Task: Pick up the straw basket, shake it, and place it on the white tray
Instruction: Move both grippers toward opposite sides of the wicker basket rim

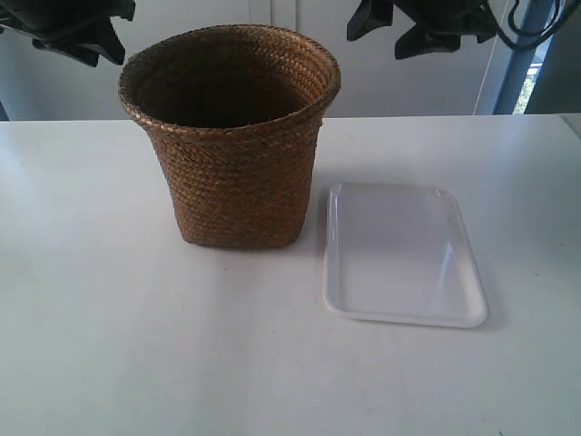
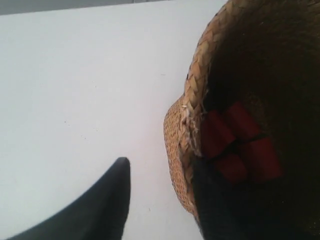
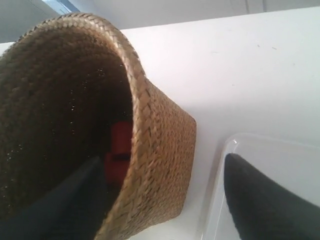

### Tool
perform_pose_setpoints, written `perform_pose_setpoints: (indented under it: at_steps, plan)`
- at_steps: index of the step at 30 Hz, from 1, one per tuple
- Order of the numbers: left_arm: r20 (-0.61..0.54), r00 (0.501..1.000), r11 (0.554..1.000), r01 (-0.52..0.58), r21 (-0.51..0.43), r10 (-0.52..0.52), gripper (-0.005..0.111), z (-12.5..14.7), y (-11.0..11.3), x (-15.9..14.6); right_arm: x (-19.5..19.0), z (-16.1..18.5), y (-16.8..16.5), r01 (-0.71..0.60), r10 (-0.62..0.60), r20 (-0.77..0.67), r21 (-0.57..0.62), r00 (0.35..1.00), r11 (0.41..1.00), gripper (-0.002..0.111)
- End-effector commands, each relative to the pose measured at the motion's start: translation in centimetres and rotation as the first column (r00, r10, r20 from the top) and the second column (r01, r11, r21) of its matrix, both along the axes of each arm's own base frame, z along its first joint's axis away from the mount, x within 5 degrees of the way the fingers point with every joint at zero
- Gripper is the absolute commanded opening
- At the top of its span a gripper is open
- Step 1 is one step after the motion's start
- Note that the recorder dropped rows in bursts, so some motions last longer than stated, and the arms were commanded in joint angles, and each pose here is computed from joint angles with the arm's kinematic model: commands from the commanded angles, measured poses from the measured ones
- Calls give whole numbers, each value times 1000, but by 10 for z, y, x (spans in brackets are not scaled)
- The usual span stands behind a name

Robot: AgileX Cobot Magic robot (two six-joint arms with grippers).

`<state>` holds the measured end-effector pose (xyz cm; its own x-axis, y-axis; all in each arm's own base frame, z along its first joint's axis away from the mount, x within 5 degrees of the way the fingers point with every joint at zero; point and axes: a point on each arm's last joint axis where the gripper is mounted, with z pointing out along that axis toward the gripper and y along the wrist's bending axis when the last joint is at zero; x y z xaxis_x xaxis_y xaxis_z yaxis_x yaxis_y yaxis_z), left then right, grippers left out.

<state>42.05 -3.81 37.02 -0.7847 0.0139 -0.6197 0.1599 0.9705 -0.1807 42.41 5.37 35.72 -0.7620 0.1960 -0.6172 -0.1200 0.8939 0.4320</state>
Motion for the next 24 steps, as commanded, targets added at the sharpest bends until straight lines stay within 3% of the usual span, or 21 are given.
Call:
perform_pose_setpoints:
  at_steps: [1, 13, 24]
  plan:
    - [-28, 1000, 1000, 3, -17, -3, 60, -14, -1, 9, 13, -20, 2, -2, 2, -28, -1, 1000, 1000, 68]
    - [39, 999, 999, -13, -49, 15, 61, -13, -3, 16, 17, -15, 7, -18, 18, 2, 53, 1000, 998, 70]
    - [-24, 1000, 996, 9, -85, -12, 61, -32, -14, 24, 25, -29, 33, -68, 68, 6, 46, 998, 997, 75]
